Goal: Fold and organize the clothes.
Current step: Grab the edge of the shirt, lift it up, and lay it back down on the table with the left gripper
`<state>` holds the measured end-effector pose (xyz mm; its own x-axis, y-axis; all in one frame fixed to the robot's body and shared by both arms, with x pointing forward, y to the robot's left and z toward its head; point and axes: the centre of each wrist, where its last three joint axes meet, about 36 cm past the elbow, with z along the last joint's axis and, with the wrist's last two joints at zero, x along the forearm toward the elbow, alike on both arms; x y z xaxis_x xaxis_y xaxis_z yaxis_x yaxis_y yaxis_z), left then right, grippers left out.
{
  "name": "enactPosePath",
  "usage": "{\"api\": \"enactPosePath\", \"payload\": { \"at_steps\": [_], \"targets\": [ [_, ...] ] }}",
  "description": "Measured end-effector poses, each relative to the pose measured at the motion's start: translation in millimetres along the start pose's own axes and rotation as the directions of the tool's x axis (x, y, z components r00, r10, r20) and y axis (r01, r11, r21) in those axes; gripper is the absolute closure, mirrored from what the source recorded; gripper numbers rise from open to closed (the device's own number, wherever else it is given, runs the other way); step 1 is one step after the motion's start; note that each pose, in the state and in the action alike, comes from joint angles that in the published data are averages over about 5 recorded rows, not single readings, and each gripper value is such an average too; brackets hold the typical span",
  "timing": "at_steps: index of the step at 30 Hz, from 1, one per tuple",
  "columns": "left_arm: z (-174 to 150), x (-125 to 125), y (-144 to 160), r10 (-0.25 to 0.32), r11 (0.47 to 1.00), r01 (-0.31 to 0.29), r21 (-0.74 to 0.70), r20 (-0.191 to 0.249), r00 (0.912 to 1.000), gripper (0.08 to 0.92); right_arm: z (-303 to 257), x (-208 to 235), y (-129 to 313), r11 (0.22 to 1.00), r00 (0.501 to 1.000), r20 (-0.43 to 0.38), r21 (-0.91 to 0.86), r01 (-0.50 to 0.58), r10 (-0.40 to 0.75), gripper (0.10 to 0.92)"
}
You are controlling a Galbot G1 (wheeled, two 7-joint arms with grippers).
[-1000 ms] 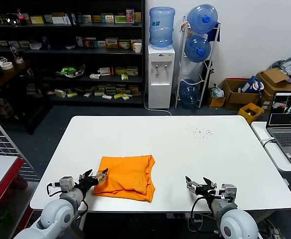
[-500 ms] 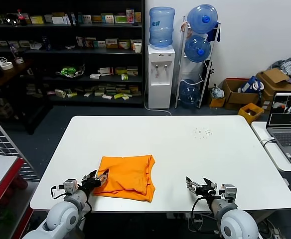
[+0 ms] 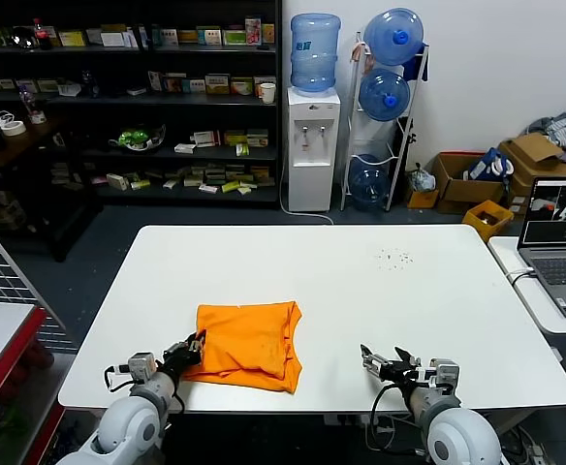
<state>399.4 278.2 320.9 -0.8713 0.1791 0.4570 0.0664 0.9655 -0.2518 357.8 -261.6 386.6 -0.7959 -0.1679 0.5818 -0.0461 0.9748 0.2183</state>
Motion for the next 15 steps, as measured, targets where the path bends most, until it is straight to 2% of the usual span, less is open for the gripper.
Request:
{"api": "enactPosePath", "payload": {
  "at_steps": [2, 5, 15],
  "targets": [
    [1, 0, -1, -0.001, 1.000, 0.001, 0.001, 0.005, 1.0000, 0.855, 0, 0, 0, 1.000, 1.000, -0.001, 0.000, 0.000, 0.000, 0.200],
    [2, 1, -3, -0.006, 1.000, 0.006, 0.002, 0.013, 0.9999, 0.901, 0, 0, 0, 1.000, 1.000, -0.001, -0.001, 0.000, 0.000, 0.200],
    [-18, 19, -24, -0.024, 0.999, 0.025, -0.035, 0.040, 0.9989, 0.903, 1, -3, 1, 1.000, 1.000, 0.000, 0.003, 0.006, -0.006, 0.200]
  ]
}}
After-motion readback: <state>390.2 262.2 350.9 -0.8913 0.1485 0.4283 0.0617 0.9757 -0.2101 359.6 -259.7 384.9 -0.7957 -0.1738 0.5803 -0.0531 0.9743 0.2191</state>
